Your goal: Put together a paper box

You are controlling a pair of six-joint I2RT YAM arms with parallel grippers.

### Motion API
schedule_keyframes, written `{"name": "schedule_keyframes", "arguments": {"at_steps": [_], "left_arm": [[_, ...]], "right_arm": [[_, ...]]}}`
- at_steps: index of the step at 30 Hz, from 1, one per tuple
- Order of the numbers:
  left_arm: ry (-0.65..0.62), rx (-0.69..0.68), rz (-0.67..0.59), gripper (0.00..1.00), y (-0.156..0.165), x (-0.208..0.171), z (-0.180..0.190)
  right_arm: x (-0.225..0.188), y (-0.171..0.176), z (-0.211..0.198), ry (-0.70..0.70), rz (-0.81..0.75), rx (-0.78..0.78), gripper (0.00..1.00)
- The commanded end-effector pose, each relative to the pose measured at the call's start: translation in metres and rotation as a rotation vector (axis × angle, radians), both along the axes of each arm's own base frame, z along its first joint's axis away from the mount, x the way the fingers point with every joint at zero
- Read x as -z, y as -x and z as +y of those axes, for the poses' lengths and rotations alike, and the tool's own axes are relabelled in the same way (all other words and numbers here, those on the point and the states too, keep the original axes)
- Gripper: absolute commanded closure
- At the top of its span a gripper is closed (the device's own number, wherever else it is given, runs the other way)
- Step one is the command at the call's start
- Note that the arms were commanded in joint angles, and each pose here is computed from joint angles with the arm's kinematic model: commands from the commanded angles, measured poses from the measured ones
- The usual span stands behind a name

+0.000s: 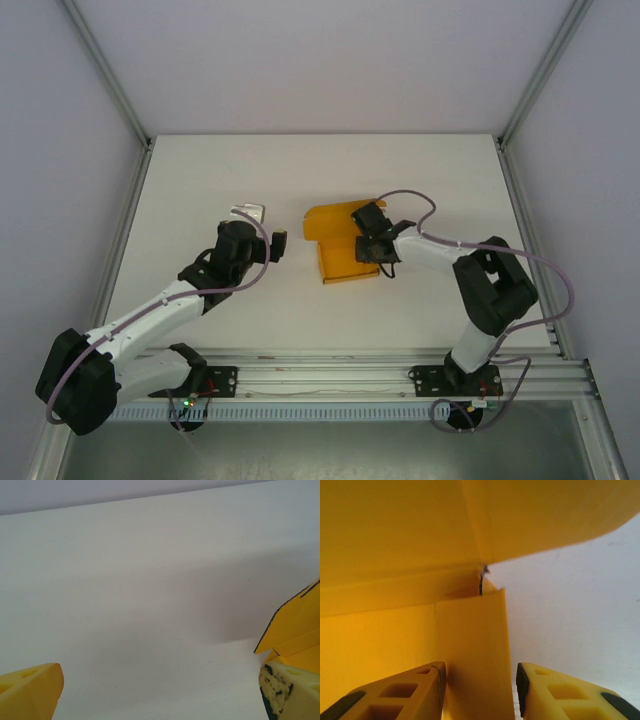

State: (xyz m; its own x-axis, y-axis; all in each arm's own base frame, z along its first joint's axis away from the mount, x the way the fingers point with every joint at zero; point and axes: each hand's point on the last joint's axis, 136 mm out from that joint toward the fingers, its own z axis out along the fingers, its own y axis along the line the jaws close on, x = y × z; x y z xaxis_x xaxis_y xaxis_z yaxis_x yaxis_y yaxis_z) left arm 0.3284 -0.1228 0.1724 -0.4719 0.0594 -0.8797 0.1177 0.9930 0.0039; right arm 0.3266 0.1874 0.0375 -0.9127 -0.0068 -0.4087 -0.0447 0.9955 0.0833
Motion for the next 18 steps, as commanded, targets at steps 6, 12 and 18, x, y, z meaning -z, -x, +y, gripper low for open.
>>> {"name": "schedule_keyframes", "arguments": {"at_steps": [6,12,18], "left_arm": [[0.022,-0.006,-0.017,0.00,-0.007,-0.008,-0.001],[0.027,-0.012,-0.014,0.00,-0.008,-0.008,-0.001],[0.032,-0.025,-0.004,0.00,-0.007,-0.009,0.001]], "right_arm": [[0.017,0.018,-0.012,0.035,0.065,0.014,0.74],[0.030,0.017,-0.030,0.148,0.072,0.033,0.97],[0.043,0.018,-0.055,0.306,0.093,0.081,1.00]]}}
